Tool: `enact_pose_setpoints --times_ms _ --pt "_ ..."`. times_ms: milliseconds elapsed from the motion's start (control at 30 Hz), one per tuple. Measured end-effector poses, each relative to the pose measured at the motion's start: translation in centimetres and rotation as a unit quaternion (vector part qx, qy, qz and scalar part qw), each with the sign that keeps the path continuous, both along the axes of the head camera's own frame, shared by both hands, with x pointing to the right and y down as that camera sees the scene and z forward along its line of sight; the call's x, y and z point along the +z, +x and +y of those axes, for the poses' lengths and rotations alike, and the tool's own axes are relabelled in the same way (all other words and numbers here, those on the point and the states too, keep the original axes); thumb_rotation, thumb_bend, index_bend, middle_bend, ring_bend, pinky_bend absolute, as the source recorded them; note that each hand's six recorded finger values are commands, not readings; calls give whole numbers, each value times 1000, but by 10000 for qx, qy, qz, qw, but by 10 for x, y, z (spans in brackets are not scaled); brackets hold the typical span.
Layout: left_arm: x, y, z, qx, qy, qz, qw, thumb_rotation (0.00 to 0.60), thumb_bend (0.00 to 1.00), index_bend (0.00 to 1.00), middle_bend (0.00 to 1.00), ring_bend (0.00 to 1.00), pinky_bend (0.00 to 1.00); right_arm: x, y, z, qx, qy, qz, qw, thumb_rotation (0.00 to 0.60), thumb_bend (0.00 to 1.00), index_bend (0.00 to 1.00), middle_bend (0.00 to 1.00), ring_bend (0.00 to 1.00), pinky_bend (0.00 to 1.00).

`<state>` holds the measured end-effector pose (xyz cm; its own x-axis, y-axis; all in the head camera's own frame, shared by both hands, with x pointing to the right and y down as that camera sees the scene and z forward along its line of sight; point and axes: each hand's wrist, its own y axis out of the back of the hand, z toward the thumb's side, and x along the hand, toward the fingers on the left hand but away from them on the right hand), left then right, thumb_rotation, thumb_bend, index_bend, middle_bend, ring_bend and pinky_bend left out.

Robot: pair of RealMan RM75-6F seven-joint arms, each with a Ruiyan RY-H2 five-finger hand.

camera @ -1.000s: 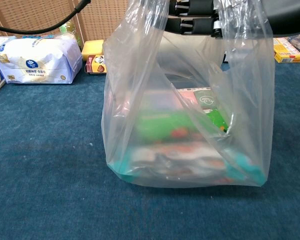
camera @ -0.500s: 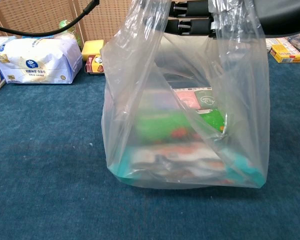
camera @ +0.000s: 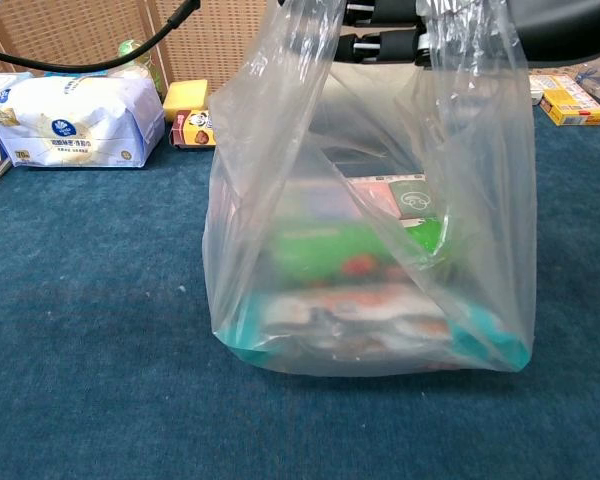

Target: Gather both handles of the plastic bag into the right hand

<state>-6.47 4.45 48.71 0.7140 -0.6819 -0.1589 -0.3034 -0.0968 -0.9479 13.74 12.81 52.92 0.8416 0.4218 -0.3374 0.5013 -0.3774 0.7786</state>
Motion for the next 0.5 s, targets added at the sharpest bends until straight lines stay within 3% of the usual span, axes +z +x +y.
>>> enact_pose_setpoints --times_ms 500 --pt "1 -7 -1 -40 17 -49 10000 600 0 0 18 0 83 -1 8 -6 159 187 172 9996 114 137 90 202 131 75"
